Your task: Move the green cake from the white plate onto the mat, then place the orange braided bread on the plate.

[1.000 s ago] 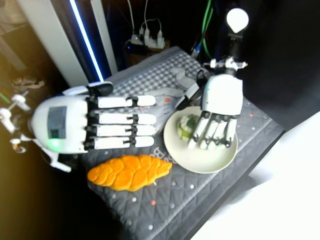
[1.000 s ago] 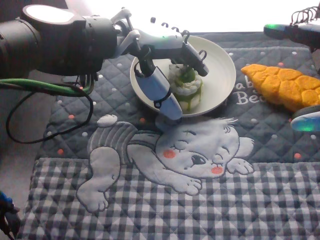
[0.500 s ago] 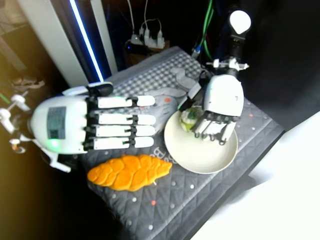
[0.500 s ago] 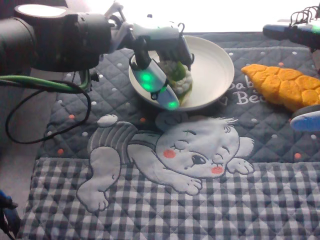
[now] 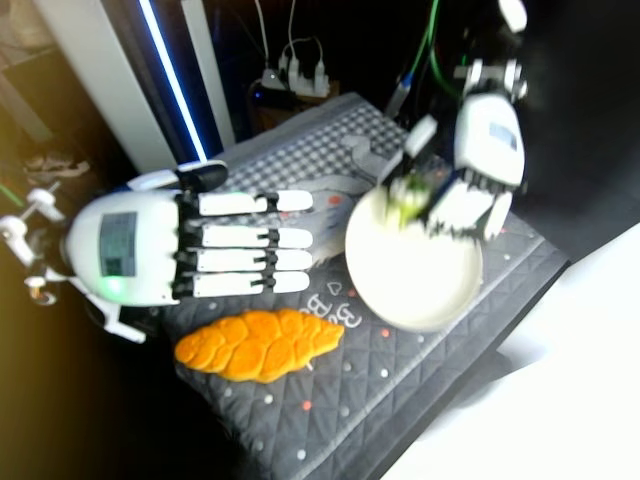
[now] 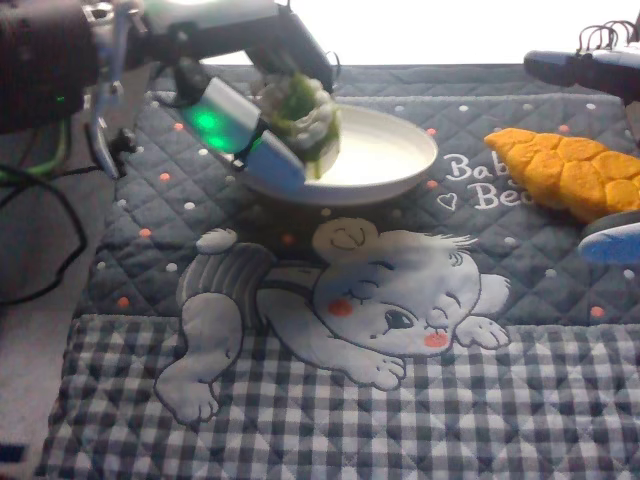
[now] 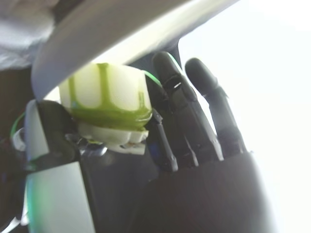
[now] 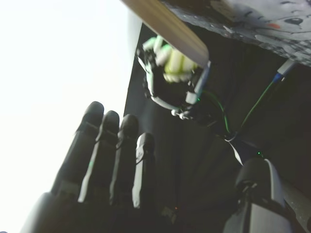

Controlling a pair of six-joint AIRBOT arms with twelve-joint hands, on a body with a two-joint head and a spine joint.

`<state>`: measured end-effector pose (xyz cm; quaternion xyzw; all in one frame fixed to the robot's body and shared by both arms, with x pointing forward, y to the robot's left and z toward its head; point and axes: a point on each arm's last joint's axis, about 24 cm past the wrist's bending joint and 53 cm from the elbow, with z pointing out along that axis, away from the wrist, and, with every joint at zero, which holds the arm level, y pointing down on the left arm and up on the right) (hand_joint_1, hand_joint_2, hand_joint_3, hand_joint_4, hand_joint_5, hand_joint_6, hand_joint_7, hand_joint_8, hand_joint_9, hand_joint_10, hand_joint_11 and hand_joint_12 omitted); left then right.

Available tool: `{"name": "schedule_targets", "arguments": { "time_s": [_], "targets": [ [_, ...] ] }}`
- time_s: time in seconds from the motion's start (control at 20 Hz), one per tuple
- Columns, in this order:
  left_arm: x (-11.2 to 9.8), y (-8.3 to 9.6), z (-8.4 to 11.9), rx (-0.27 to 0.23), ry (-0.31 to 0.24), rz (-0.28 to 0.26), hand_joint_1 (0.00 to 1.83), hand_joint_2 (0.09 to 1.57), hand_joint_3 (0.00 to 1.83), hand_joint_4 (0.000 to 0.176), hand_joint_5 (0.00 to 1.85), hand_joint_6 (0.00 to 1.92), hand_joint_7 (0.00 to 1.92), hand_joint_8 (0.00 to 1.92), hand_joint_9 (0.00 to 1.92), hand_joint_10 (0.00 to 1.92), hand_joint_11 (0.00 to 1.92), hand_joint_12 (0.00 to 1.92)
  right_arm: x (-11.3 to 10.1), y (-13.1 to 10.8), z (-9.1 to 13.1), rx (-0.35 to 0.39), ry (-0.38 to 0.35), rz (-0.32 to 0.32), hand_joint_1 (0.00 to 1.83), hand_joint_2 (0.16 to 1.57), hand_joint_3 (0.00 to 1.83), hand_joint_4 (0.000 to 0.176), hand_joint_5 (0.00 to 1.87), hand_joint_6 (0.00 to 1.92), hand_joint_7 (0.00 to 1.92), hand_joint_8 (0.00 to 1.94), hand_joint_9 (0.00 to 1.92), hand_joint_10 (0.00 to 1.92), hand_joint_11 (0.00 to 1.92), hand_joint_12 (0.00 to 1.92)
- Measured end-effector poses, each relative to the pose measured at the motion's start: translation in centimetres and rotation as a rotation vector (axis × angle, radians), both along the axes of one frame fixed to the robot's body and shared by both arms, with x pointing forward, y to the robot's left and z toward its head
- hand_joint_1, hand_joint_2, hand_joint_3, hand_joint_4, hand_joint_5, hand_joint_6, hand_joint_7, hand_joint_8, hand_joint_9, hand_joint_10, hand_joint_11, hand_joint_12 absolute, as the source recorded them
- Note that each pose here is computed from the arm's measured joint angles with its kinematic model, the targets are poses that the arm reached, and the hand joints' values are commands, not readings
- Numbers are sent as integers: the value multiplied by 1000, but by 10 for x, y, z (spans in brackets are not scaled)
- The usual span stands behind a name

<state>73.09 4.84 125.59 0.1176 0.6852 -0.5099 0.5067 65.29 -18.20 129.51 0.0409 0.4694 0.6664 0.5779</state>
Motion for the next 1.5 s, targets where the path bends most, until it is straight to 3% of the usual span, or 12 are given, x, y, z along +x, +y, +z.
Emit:
{"name": "schedule_targets", "arguments": {
  "time_s": [0.1, 0.3, 0.35, 0.4, 0.55, 0.65, 0.7, 0.85, 1.0, 1.2, 1.4, 1.5],
  "targets": [
    [-13, -3, 4, 9, -32, -30, 1257, 1040, 2, 0, 1277, 494, 1034, 904, 986, 496, 426, 1266, 0, 0, 0, 0, 1, -1, 641, 766, 5, 93, 319, 1, 422, 0, 360, 1, 328, 34],
    [-13, -23, -7, 54, -69, -39, 1272, 1000, 0, 0, 1313, 478, 1221, 514, 1022, 453, 604, 1244, 0, 0, 0, 0, 1, 0, 591, 759, 1, 102, 311, 0, 424, 3, 358, 1, 351, 43],
    [-9, -26, -16, 57, -47, -35, 1271, 993, 0, 23, 1315, 457, 1273, 429, 1073, 343, 596, 1179, 0, 0, 0, 0, 0, 0, 572, 743, 0, 101, 308, 0, 446, 11, 360, 2, 362, 47],
    [-8, -24, -26, 61, -17, -32, 1269, 992, 0, 44, 1335, 364, 1258, 505, 1116, 254, 569, 1227, 0, 0, 0, 0, 0, 0, 554, 744, 0, 93, 329, 8, 474, 17, 381, 9, 385, 56],
    [-16, -10, -19, 28, -7, -36, 1264, 1004, 0, 39, 1313, 389, 1199, 655, 1124, 258, 501, 1302, 0, -1, 0, 2, 1, -2, 577, 761, 2, 109, 343, 9, 431, 0, 382, 5, 375, 51],
    [-27, 3, -11, -14, -1, -46, 1267, 1009, 2, 1, 1366, 231, 1154, 804, 1008, 677, 514, 1496, 0, 1, 0, 2, 3, 2, 696, 719, 0, 116, 357, 11, 411, 0, 388, 6, 347, 37],
    [-32, 8, -13, -28, 7, -48, 1268, 1024, 0, 0, 1365, 192, 1112, 914, 934, 906, 540, 1573, -1, 1, 0, 3, 1, 4, 724, 714, 0, 125, 355, 9, 393, 0, 378, 1, 345, 36],
    [-58, 23, -24, 0, -15, -61, 1250, 1091, 3, 0, 1132, 579, 970, 1217, 698, 1407, 388, 1832, -1, 2, -1, 3, 4, 5, 793, 747, 2, 106, 339, 1, 401, 9, 386, 7, 390, 54],
    [-80, 37, -17, -4, -39, -66, 1236, 1084, 0, 0, 1153, 614, 973, 1114, 738, 1270, 423, 1756, -1, 2, -1, 3, 4, 4, 856, 794, 18, 98, 331, 0, 398, 4, 382, 3, 387, 52],
    [-94, 36, -48, 88, -20, -79, 1237, 1113, 1, 0, 1134, 746, 834, 1187, 579, 1346, 418, 1758, -1, 2, -1, 4, 4, 6, 781, 812, 14, 89, 351, 8, 382, 8, 415, 14, 444, 76],
    [-95, 37, -61, 122, 2, -70, 1257, 1083, 0, 0, 1227, 587, 876, 1113, 631, 1181, 371, 1705, -1, 2, -1, 3, 3, 5, 728, 809, 6, 92, 367, 9, 425, 15, 440, 14, 458, 79],
    [-99, 37, -75, 168, 9, -77, 1207, 1133, 6, 0, 1024, 865, 854, 1223, 575, 1182, 247, 1677, -1, 2, -1, 4, 4, 5, 716, 813, 6, 85, 394, 18, 398, 2, 437, 10, 485, 91]
  ]
}}
